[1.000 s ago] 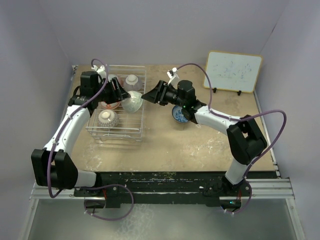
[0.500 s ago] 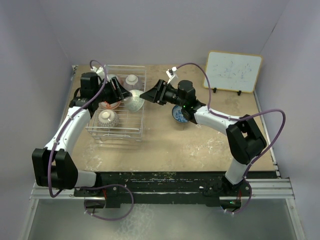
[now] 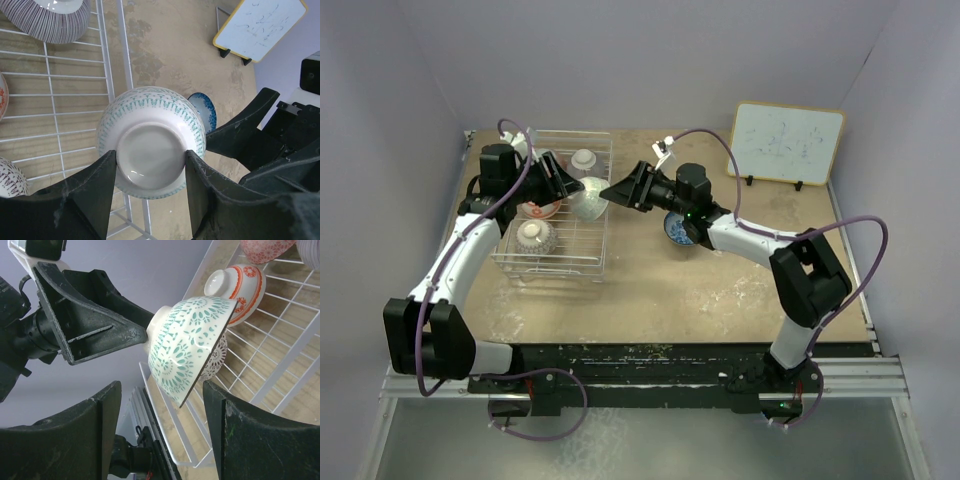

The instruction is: Unload the bowls from the dish rack

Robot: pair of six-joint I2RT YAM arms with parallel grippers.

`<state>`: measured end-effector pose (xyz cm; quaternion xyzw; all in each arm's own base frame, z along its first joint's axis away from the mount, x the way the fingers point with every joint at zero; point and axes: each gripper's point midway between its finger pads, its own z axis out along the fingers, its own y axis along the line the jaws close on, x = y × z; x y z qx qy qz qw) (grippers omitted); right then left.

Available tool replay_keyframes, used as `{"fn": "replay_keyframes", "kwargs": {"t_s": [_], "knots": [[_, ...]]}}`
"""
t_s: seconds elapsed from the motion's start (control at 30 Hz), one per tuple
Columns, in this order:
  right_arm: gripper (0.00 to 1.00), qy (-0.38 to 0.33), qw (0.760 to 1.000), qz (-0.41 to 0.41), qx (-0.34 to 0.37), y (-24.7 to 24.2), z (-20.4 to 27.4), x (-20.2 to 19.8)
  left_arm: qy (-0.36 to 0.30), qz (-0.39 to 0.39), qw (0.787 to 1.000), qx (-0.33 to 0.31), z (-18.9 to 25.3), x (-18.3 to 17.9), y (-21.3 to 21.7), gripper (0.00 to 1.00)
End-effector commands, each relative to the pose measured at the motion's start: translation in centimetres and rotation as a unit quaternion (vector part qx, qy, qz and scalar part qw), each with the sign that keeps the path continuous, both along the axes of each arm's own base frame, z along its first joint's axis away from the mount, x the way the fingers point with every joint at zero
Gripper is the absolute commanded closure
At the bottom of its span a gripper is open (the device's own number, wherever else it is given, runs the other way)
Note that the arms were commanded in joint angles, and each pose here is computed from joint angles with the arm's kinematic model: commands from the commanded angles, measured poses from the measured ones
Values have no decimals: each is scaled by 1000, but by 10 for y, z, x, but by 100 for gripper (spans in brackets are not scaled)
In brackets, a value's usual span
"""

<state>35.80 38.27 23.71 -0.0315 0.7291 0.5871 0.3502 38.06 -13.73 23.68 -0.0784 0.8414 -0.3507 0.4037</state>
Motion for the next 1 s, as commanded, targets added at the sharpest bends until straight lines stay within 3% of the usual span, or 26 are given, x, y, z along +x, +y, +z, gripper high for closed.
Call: {"fn": "replay_keyframes", "kwargs": {"t_s": [0.0,0.67,0.83,0.97], "knots": [[32,-24,998,37,41,11,18,-8,-79,-11,997,-26,50,1,-4,100],[38,-48,974,139,174,24,46,-30,-84,-11,996,-32,57,0,-2,100],[45,-44,971,150,181,26,40,-31,-85,-17,996,-35,58,-3,-4,100],[61,-45,967,155,195,27,42,-31,-82,-18,996,-40,56,-6,-5,100]]}}
